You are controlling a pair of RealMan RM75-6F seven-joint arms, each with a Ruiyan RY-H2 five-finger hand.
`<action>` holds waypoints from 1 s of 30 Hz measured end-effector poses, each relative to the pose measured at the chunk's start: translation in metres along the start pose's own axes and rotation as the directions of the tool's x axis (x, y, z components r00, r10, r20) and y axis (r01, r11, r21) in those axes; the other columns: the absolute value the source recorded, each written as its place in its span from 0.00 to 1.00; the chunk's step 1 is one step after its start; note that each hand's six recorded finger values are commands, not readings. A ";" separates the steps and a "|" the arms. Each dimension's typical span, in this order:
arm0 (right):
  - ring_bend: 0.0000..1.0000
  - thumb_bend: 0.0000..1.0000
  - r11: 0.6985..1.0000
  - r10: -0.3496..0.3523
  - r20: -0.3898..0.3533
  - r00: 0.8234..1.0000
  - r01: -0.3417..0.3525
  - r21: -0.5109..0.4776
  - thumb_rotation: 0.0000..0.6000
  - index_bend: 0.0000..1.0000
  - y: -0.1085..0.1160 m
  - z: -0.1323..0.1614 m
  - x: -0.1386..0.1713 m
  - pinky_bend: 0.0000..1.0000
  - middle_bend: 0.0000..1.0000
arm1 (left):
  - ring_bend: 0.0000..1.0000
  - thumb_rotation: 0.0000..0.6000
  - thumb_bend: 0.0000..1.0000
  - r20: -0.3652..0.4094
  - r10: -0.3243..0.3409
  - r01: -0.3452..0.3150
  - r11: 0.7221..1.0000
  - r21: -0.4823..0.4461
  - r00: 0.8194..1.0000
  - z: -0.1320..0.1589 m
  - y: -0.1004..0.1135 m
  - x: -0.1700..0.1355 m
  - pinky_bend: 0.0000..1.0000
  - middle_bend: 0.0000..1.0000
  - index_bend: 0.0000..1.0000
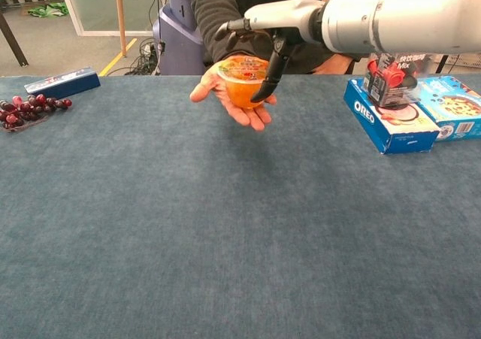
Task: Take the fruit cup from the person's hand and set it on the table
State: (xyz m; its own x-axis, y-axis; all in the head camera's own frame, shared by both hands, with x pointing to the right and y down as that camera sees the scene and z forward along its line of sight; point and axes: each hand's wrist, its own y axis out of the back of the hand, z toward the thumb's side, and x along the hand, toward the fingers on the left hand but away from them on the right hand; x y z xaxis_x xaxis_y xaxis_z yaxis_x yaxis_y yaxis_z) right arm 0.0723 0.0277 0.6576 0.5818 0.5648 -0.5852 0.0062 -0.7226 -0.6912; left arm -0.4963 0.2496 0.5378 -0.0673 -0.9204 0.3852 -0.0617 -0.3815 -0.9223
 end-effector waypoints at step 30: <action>0.30 0.52 0.998 -0.042 0.006 0.999 0.041 0.051 1.00 0.54 -0.005 0.006 -0.012 0.55 0.41 | 0.19 1.00 0.20 -0.012 -0.001 0.001 1.000 0.002 1.000 -0.004 0.000 0.000 0.25 0.22 0.34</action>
State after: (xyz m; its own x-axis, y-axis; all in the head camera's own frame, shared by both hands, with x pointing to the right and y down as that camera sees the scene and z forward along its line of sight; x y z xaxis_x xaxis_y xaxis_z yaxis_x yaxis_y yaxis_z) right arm 0.0600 0.0267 0.6654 0.5759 0.5969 -0.5586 -0.0115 -0.6773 -0.7356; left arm -0.5002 0.2504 0.5380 -0.0792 -0.9189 0.3864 -0.0598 -0.3825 -0.9220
